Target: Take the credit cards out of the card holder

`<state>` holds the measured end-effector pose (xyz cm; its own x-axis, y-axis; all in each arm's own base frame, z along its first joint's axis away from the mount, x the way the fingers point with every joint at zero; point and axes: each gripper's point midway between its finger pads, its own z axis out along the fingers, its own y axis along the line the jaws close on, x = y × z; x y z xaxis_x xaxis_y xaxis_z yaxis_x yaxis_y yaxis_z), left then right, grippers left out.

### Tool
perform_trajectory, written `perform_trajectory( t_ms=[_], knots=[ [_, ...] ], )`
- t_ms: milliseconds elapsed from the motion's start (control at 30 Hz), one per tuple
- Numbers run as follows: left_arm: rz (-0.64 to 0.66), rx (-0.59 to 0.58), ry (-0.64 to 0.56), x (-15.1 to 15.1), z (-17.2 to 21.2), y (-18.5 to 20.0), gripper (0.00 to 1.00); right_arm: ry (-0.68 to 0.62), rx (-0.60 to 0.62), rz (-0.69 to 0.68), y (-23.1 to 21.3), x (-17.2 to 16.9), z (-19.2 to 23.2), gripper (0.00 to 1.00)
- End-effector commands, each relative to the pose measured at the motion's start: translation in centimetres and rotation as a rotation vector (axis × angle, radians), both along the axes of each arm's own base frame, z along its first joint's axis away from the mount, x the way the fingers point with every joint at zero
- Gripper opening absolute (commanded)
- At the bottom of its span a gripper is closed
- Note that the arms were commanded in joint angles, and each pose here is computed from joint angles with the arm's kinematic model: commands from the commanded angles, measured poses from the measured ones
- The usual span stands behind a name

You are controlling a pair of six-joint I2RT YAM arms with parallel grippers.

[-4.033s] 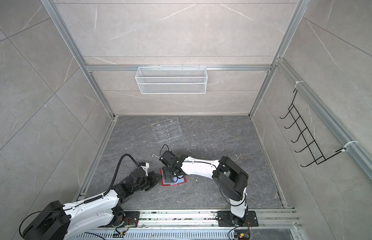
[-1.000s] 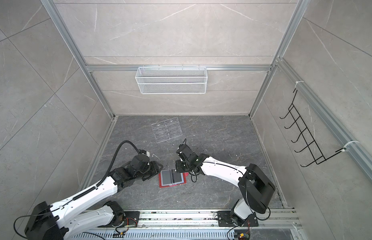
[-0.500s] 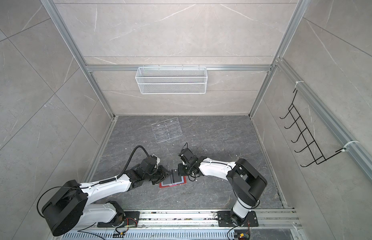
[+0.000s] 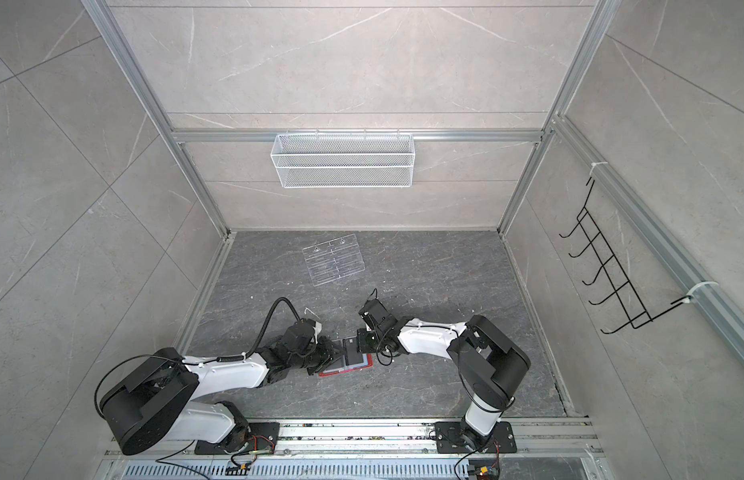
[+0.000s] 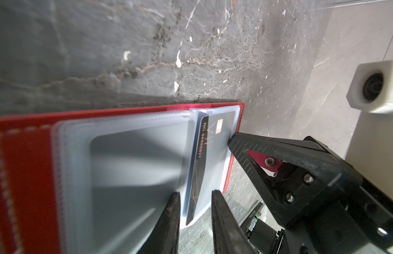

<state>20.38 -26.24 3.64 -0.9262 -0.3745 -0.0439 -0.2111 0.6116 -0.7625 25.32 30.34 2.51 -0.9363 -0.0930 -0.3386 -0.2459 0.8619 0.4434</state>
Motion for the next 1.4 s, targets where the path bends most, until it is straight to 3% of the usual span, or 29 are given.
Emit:
perform_trajectory(
  t_ms=[0,533,633,967,1100,1167,1367],
  knots=[
    [0.019,-0.024,-0.029,0.4,-0.2,-0.2,0.28,0.072,-0.014,-0.008,-0.7,-1.5,-1.8,0.04],
    [0.056,-0.056,-0.052,0.5,-0.9,0.2,0.08,0.09,-0.021,-0.001,-0.9,-1.9,-2.5,0.03],
    [0.057,-0.047,-0.053,0.4,-0.8,0.4,0.0,0.094,-0.023,-0.001,-0.9,-1.9,-2.6,0.03],
    [0.081,0.012,-0.037,-0.8,-1.2,2.4,0.0,0.106,-0.034,0.005,-0.9,-2.0,-3.3,0.01],
    [0.081,0.007,-0.05,-0.8,-0.7,2.5,0.05,0.105,-0.027,0.008,-0.6,-1.9,-3.2,0.01],
    [0.076,0.009,-0.051,-0.7,-0.7,2.4,0.0,0.107,-0.029,0.008,-0.6,-1.9,-3.3,0.01],
    [0.076,0.029,-0.058,-1.0,-0.4,3.0,0.0,0.11,-0.034,0.007,-0.8,-2.0,-3.4,0.0]
  ],
)
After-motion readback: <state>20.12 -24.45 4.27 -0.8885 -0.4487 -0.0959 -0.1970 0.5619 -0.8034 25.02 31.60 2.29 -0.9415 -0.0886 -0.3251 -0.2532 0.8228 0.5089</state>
